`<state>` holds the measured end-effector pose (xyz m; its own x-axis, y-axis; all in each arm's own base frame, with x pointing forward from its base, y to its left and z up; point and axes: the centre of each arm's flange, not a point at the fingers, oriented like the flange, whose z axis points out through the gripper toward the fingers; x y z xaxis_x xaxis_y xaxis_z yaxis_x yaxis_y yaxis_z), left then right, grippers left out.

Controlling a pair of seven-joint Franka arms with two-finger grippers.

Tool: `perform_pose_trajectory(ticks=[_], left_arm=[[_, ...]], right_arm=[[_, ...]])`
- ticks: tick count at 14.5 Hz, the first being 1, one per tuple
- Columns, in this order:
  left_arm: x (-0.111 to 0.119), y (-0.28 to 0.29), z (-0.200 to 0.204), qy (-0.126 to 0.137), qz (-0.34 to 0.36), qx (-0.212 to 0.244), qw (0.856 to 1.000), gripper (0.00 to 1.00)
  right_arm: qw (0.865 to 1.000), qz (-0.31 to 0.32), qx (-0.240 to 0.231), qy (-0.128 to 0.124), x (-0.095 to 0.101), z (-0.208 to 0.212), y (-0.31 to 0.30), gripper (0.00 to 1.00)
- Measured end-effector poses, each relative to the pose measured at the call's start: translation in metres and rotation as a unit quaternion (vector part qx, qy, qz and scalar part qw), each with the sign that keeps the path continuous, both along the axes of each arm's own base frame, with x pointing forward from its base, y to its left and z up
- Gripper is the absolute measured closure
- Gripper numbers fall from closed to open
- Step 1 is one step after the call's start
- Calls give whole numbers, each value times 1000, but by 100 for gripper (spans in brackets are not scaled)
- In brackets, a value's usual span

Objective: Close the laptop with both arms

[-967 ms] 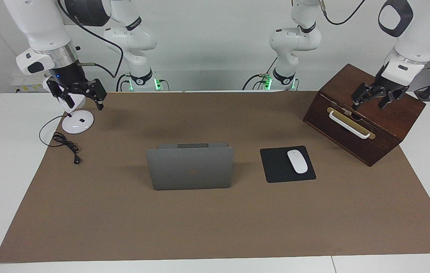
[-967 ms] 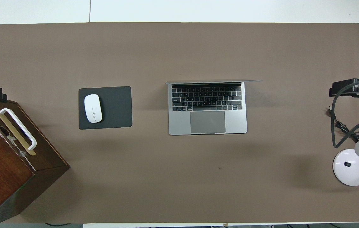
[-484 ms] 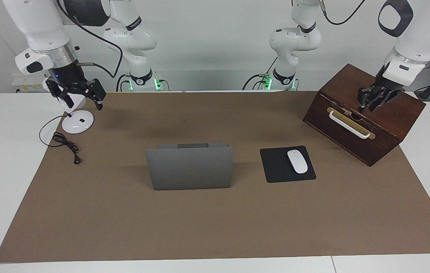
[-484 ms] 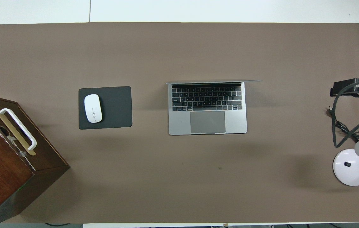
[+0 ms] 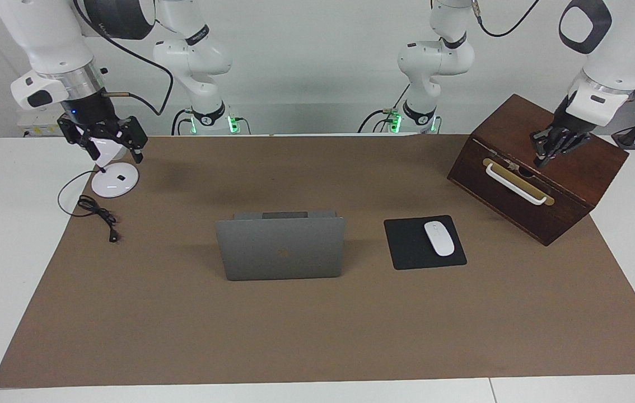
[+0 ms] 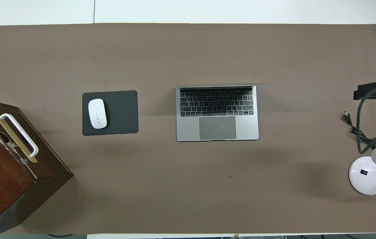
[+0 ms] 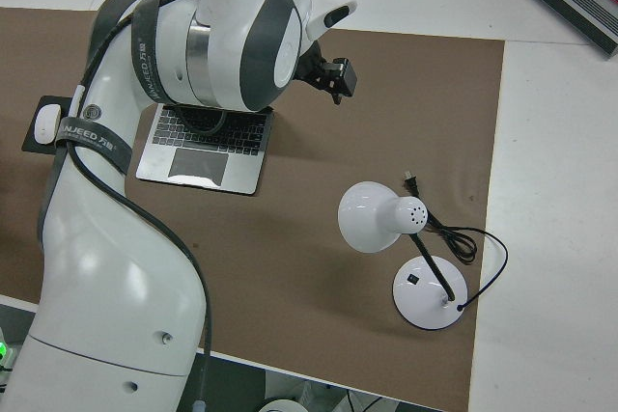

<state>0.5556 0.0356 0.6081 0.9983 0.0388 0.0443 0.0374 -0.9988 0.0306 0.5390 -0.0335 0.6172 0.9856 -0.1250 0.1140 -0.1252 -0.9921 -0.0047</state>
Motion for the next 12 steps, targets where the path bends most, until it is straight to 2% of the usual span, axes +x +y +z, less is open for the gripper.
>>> perform_pose_trajectory(ticks=[2, 5, 8, 12], left_arm=[[2, 0, 1, -7, 0, 0, 1000, 99], [8, -4, 4, -32, -2, -1, 999, 99], [13, -10, 3, -50, 1, -28, 998, 99], [23, -32, -21, -79, -8, -45, 996, 99]], right_arm=[[1000, 1, -1, -3, 0, 1, -2, 0], [1000, -1, -1, -10, 3, 3, -5, 0], [1000, -2, -2, -16, 13, 5, -8, 0], [1000, -4, -2, -23, 25, 5, -12, 0]])
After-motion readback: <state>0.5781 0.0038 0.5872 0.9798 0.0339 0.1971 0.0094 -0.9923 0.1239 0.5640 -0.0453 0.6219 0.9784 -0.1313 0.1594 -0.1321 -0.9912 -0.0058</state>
